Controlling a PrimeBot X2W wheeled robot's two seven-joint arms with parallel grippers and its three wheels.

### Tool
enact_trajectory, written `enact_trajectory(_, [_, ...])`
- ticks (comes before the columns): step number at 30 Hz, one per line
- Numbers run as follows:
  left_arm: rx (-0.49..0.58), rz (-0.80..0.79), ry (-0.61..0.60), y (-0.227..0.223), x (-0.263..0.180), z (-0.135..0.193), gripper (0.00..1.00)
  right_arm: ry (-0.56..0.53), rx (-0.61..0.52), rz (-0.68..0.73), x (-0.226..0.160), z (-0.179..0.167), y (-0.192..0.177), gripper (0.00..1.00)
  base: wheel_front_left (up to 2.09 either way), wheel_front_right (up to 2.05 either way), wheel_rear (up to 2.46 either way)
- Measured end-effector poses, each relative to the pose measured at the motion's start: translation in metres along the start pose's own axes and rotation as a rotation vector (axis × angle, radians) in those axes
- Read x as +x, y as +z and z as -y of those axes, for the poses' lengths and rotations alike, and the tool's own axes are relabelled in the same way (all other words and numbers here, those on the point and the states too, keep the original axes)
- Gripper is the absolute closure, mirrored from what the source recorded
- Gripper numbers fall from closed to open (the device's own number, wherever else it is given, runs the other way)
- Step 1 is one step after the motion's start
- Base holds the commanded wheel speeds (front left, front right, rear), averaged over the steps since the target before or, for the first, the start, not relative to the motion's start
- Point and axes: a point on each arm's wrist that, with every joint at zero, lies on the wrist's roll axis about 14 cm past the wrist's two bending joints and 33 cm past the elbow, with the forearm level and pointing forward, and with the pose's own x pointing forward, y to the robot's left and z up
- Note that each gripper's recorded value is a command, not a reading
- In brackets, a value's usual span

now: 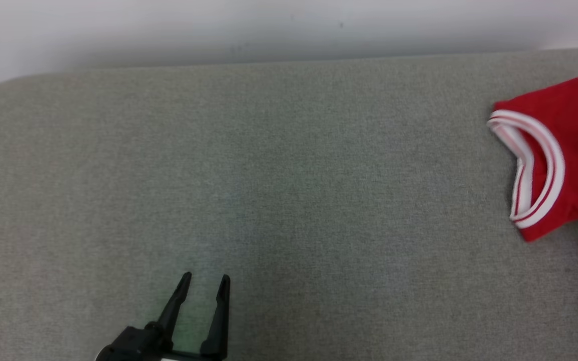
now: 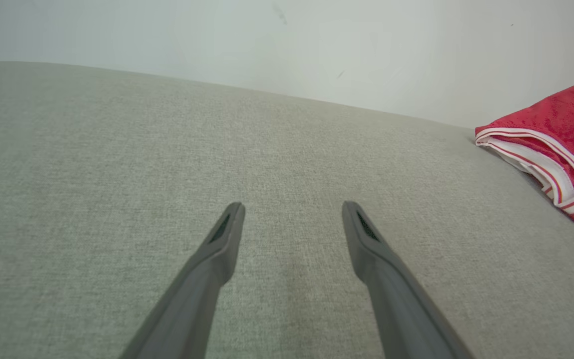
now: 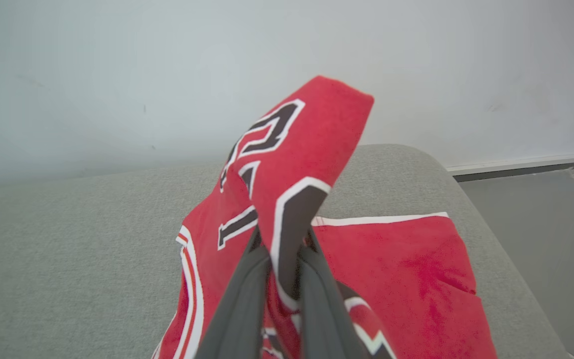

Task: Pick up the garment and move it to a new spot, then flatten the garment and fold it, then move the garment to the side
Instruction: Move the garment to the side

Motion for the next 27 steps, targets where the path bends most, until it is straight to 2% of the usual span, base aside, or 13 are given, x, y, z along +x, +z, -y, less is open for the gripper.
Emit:
enact_trajectory(3, [-0.005, -0.022, -0.009, -0.008, 0.005, 0.001, 0.00, -0.061, 0.008, -0.007, 0.001, 0.025, 0.008, 1.00, 0.00, 0.00, 0.00])
enact_trajectory(7, [-0.006, -0.037, -0.011, -0.014, 0.008, 0.000, 0.00, -0.150, -0.002, -0.070, -0.001, 0.054, 0.001, 1.00, 0.00, 0.00, 0.00])
enact_trajectory(8, [-0.006, -0.039, -0.012, -0.014, 0.008, 0.000, 0.00, -0.172, 0.002, -0.079, -0.002, 0.061, 0.000, 0.91, 0.00, 0.00, 0.00])
enact_trajectory(9, [-0.005, -0.040, -0.012, -0.015, 0.008, -0.001, 0.00, -0.202, -0.003, -0.079, -0.003, 0.069, 0.000, 0.58, 0.00, 0.00, 0.00])
enact_trajectory(10, [-0.003, -0.040, -0.009, -0.015, 0.008, -0.002, 0.00, -0.232, -0.021, -0.069, -0.004, 0.077, 0.003, 0.00, 0.00, 0.00, 0.00])
enact_trajectory(14, [0.003, -0.029, 0.003, -0.011, 0.010, -0.005, 0.00, -0.338, -0.075, 0.044, -0.013, 0.105, 0.027, 0.00, 0.00, 0.00, 0.00])
enact_trajectory(16, [0.005, -0.023, 0.007, -0.009, 0.009, -0.006, 0.00, -0.371, -0.088, 0.068, -0.017, 0.112, 0.028, 0.00, 0.00, 0.00, 0.00])
enact_trajectory(20, [0.007, -0.008, 0.019, -0.003, 0.005, -0.007, 0.00, -0.397, -0.139, 0.106, -0.027, 0.113, 0.024, 0.00, 0.00, 0.00, 0.00])
enact_trajectory(27, [0.016, 0.028, 0.060, 0.011, -0.010, -0.012, 0.00, -0.352, -0.200, 0.293, -0.053, 0.087, 0.031, 0.00, 0.00, 0.00, 0.00])
